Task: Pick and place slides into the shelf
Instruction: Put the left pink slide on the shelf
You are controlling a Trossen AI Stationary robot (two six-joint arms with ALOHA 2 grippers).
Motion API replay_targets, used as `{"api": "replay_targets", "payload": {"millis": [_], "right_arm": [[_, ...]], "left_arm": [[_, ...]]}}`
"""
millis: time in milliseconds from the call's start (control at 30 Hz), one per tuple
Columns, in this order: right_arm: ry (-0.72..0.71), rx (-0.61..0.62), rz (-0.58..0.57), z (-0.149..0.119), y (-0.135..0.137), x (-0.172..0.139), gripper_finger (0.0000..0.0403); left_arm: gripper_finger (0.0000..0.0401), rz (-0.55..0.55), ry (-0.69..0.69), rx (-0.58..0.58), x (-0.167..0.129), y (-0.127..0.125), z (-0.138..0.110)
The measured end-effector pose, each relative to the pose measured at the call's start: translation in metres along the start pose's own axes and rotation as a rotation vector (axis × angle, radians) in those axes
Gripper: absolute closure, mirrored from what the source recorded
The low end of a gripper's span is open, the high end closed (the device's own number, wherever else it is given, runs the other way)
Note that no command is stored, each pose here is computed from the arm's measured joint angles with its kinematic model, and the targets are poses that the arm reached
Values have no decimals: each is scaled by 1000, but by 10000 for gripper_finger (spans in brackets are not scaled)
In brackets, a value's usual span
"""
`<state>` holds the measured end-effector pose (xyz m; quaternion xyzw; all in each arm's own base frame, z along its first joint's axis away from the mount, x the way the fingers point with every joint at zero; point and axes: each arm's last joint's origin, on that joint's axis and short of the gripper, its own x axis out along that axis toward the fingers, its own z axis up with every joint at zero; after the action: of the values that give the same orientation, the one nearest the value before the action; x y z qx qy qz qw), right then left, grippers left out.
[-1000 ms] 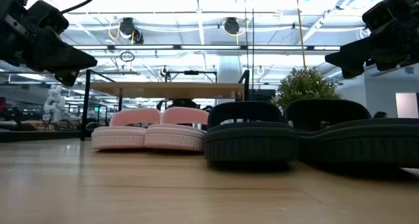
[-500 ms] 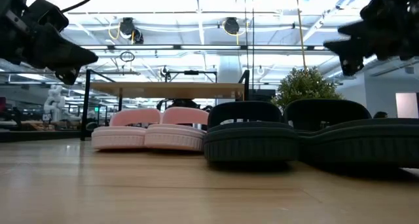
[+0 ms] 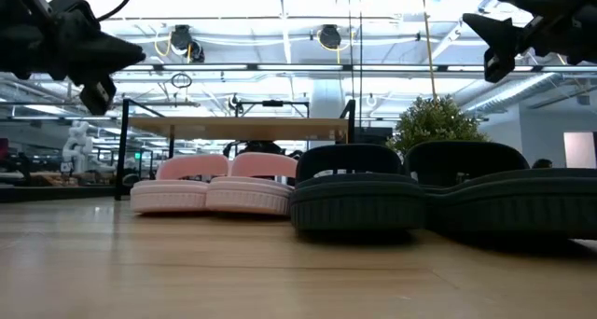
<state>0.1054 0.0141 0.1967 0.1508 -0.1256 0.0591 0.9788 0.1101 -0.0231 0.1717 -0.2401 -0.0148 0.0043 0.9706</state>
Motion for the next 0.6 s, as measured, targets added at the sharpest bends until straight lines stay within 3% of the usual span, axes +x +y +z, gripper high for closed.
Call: {"api": "replay_targets", "payload": {"millis": [233, 600], "right_arm": [[-4, -93, 23, 0, 1, 3, 225], [-122, -254, 54, 9, 4, 11, 225]], "left_arm": [[368, -25, -52, 23, 0, -3, 5], [368, -56, -43, 42, -1, -6, 4]]}}
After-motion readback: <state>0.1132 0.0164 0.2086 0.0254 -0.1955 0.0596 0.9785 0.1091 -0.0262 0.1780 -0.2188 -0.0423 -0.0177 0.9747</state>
